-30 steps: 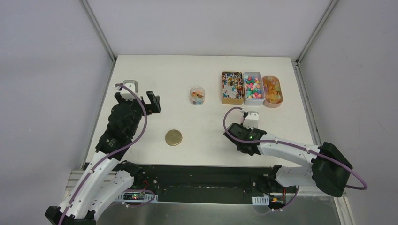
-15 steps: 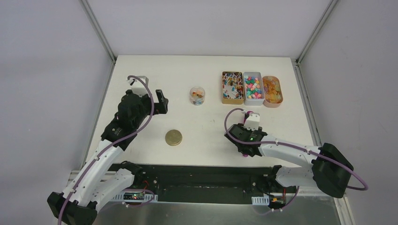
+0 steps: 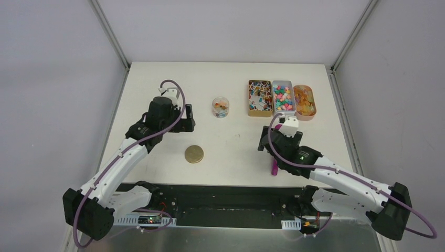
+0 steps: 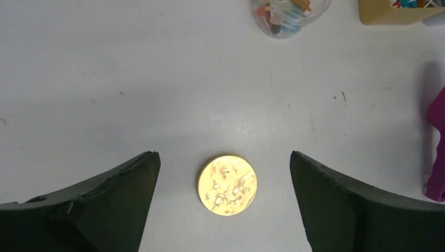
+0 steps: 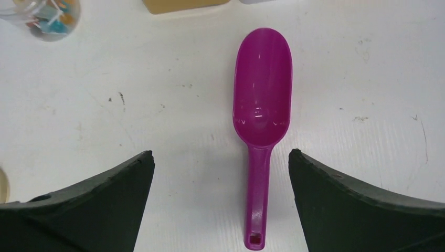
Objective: Pack the candies
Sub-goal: Place the spatula at the center of the board, then pick up the bottle lid at the center of the board.
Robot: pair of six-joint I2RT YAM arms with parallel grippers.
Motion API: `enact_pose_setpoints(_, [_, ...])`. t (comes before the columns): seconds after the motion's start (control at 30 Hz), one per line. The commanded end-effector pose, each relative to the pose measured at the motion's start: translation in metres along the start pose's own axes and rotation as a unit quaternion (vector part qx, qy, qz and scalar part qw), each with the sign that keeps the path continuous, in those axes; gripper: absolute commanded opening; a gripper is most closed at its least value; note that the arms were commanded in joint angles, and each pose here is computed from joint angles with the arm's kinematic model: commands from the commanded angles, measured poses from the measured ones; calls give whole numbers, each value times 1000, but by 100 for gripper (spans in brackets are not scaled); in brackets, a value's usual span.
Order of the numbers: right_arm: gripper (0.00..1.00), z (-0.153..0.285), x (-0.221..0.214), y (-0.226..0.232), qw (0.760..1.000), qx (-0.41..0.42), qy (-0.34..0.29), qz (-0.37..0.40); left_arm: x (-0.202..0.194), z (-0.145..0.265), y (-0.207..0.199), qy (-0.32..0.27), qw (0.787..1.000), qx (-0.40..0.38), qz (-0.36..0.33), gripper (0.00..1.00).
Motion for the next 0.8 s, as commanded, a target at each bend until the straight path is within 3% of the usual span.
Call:
enact_pose_setpoints(0.0, [100, 13, 27, 10, 997, 52, -49, -33, -27, -18, -4, 67, 997, -11, 27, 99])
enact_pose_setpoints(0.2, [100, 26, 34, 2, 991, 89, -75, -73, -59, -39, -8, 128, 991, 7, 28, 99])
enact_pose_setpoints(0.47, [100, 39, 46, -15, 981, 117, -130, -88, -101, -50, -7, 166, 985, 19, 38, 96])
enact_pose_setpoints(0.77, [100, 34, 41, -14, 984, 110, -127, -64, -122, -59, -11, 175, 984, 27, 24, 95])
Point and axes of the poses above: each gripper's point midway between its finger pads, its own z axis back along the fingers, its own y axis along the line the jaws close on, x = y × z, the point moved 4 cm from there along z, back along the fingers
